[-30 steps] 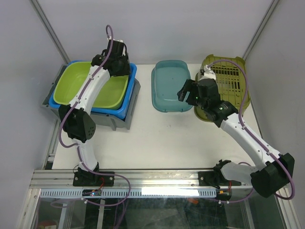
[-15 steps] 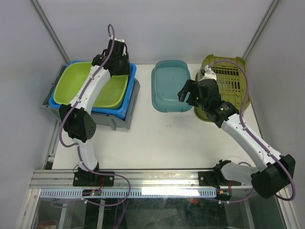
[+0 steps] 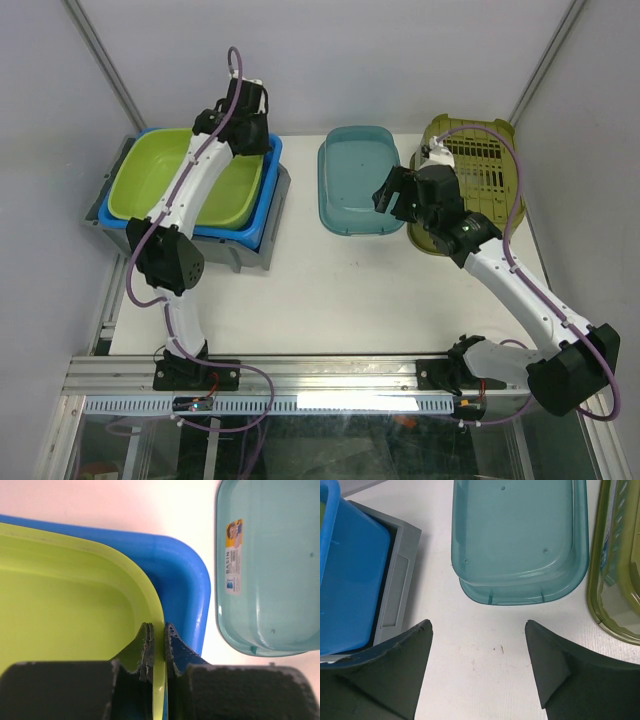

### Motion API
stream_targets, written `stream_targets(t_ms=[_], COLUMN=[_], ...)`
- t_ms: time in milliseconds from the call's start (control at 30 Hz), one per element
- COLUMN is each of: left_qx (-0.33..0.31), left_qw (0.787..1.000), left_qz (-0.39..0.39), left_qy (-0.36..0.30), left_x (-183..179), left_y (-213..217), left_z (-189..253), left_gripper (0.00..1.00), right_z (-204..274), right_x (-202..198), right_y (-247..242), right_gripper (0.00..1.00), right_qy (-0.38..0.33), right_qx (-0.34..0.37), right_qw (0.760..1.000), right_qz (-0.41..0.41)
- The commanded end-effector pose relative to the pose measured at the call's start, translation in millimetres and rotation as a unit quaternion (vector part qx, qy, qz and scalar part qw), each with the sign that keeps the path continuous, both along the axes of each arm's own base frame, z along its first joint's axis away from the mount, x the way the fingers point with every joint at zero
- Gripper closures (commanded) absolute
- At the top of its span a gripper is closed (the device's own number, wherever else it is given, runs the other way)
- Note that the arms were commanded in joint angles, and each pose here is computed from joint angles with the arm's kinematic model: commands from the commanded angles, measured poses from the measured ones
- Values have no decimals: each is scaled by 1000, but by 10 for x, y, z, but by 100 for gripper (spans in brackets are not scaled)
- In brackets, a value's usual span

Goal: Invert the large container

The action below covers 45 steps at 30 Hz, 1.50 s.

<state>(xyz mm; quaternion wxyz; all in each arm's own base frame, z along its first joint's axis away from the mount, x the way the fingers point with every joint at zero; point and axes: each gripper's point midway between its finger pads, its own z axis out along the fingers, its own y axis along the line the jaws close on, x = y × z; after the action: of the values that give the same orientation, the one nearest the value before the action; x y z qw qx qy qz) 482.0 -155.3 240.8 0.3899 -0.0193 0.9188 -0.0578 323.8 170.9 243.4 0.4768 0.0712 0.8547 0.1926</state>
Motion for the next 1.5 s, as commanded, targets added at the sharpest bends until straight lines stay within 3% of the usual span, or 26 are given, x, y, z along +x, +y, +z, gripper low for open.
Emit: stream_targets(t_ms=[0,267,500,733,933,1133,1300,1467], left_qx=[-13,-85,-147,-179,-248,-326,-396,-476], left_qw=[996,966,909,856,805,740,701,672], left_qz=[0,-52,-100,-117,-187,-274,-357,-422], left_qy=[-83,-240,-377,-471,-506,-521,-474,-380], left_x=[-11,-522,-1151,-1619,-2174,-2975,-3333,-3312], left_y=[97,6,-18,92,-28,-104,-308,-597], left_z=[820,2288,3355,4008,4415,4762,4764,4464], left_gripper=[100,100,100,100,100,100,100,100], right_z=[372,354,347,359,546,1164,1577,1898], right_x=[70,40,-12,-103,-170,-292,-496,-753], right_y=[6,-3,-23,-77,-211,-595,-1174,-1625], right_gripper=[22,22,22,22,22,21,17,14], right_qy=[-46,-45,-52,-66,-89,-168,-225,-262], right_qx=[22,31,48,58,52,36,4,-29], right_qw=[999,998,997,996,994,981,954,926], right_qz=[-6,-10,-14,-17,-33,-90,-196,-269])
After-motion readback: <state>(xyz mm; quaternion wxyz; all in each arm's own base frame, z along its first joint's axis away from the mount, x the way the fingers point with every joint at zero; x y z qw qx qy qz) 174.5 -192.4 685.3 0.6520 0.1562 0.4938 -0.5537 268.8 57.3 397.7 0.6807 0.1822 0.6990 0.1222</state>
